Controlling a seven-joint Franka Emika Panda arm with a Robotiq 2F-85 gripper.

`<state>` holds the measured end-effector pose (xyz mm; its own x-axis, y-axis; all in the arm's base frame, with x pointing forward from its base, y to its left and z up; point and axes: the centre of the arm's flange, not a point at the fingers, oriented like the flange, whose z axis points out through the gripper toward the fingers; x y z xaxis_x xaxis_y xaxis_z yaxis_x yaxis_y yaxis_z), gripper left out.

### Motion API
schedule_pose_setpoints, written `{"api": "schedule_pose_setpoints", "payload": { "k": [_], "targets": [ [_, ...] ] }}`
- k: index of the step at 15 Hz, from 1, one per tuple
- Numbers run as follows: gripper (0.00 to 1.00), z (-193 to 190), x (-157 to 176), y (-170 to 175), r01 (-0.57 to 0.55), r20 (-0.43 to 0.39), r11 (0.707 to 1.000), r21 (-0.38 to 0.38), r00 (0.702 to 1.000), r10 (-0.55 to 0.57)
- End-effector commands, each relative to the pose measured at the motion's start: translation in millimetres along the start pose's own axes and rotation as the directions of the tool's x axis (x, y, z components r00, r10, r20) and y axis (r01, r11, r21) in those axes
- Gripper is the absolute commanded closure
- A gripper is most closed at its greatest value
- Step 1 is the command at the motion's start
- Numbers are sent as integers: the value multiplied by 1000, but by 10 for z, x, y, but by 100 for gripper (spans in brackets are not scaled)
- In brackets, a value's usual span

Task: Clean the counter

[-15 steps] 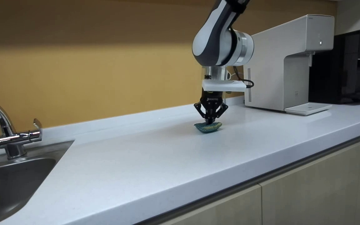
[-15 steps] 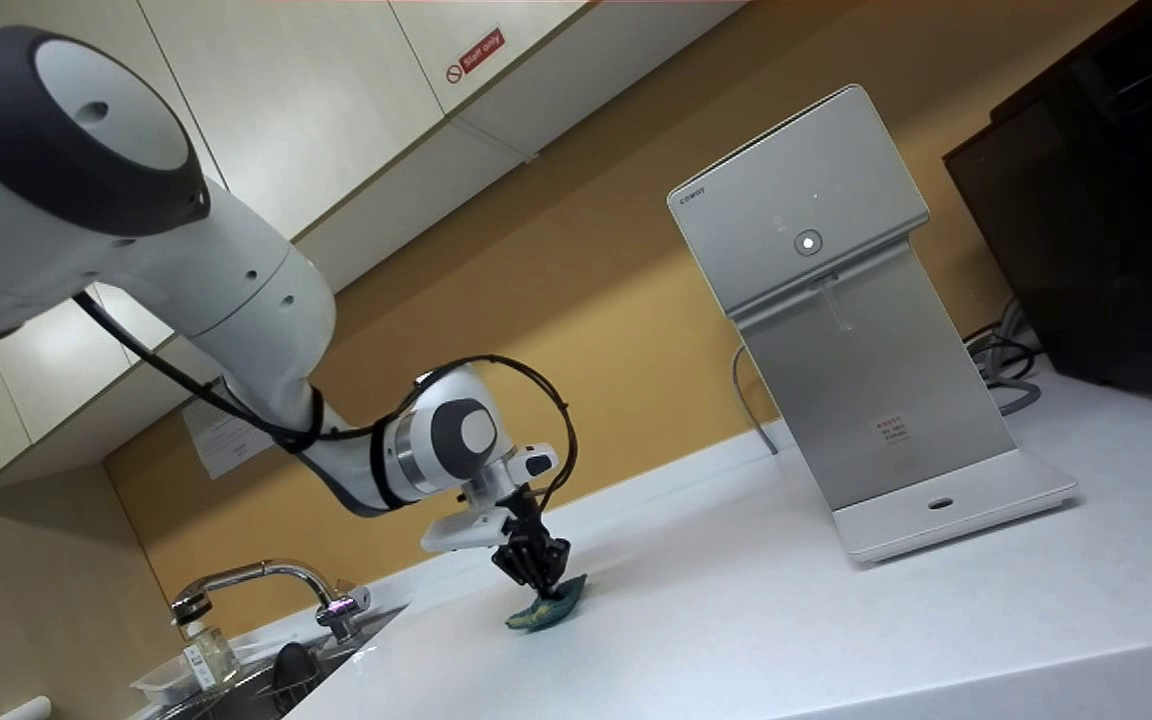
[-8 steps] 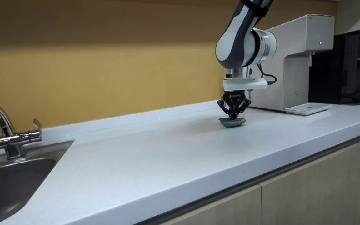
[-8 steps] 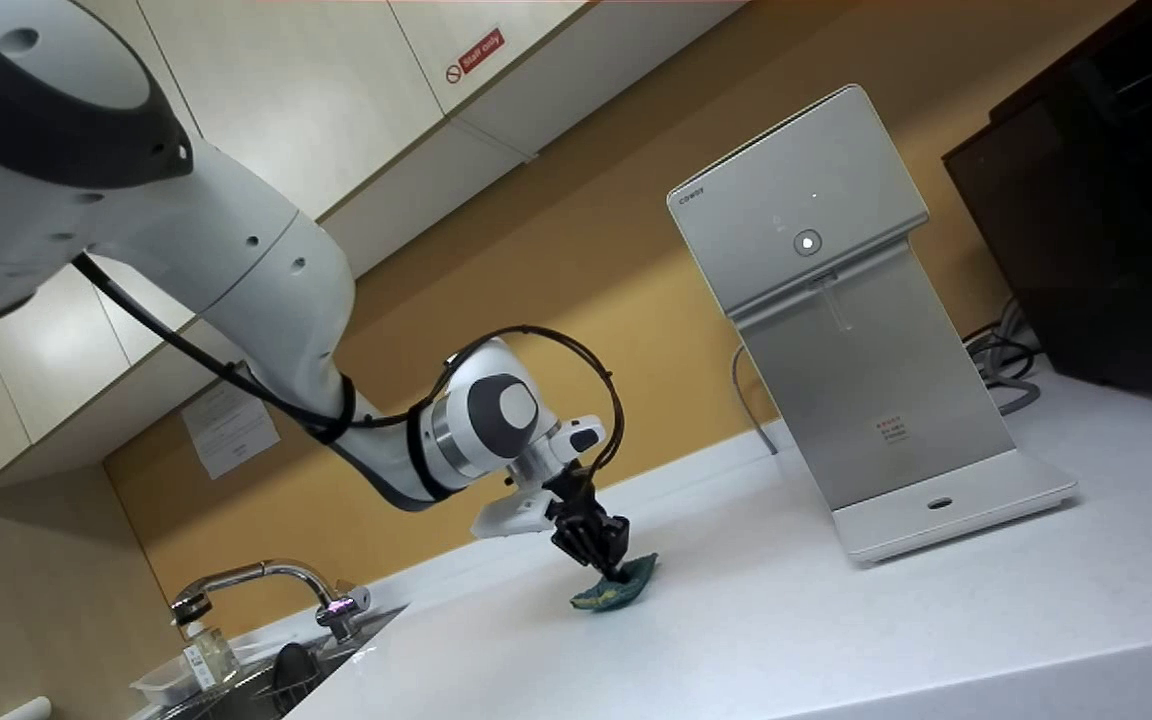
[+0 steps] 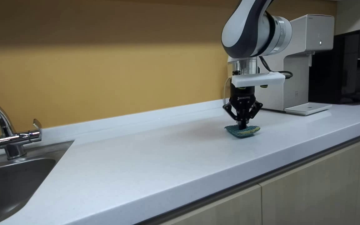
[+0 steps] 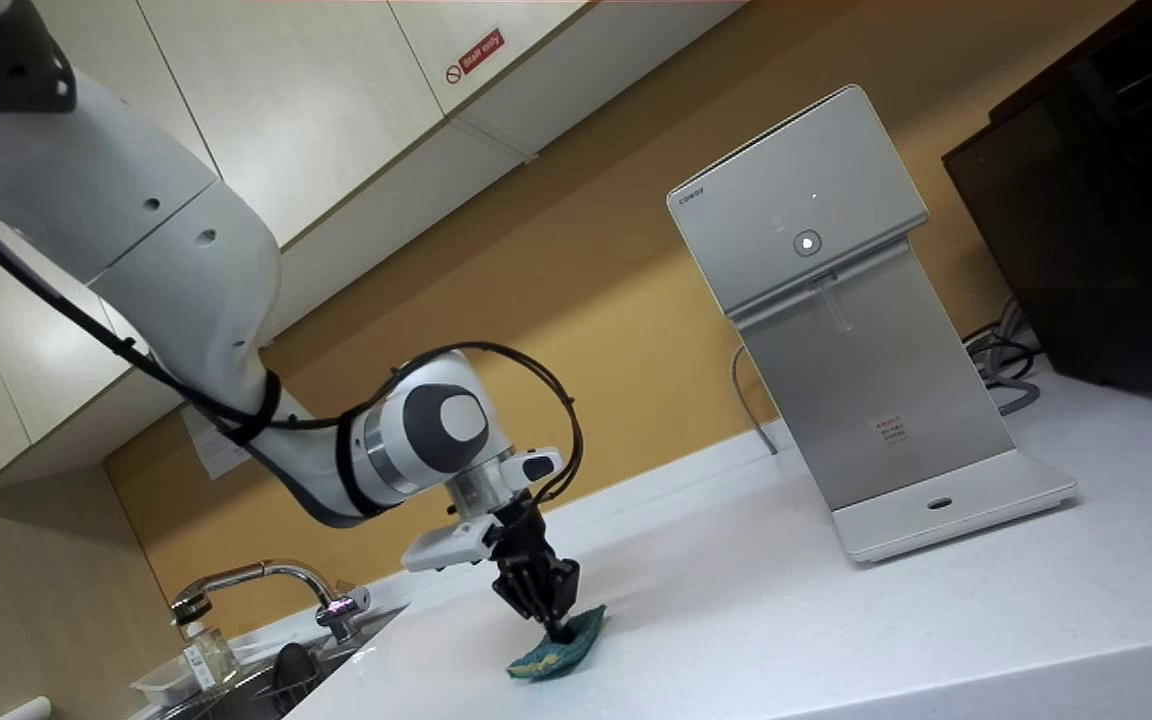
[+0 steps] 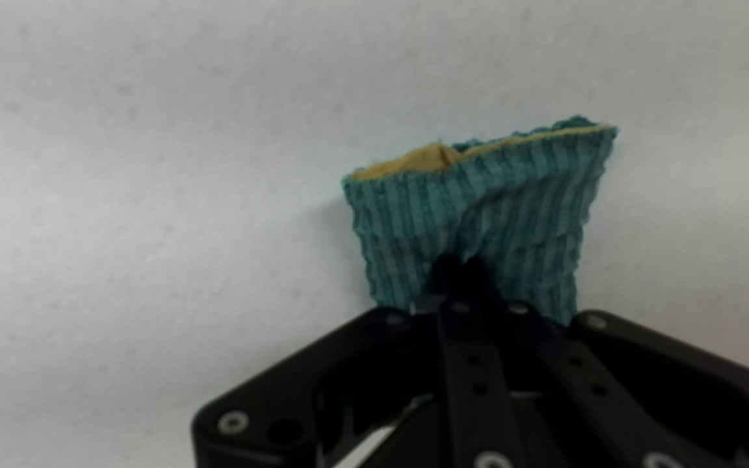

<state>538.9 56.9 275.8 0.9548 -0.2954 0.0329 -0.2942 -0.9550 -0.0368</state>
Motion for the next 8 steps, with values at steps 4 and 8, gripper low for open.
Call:
{"api": "schedule_pose_setpoints", "payload": {
  "k": [4,8],
  "targets": [
    [99,272,-523,-635,192,123,975,114,971,-205],
    [99,317,-249,-809,206,63,973,105,975,-213]
  ]
}}
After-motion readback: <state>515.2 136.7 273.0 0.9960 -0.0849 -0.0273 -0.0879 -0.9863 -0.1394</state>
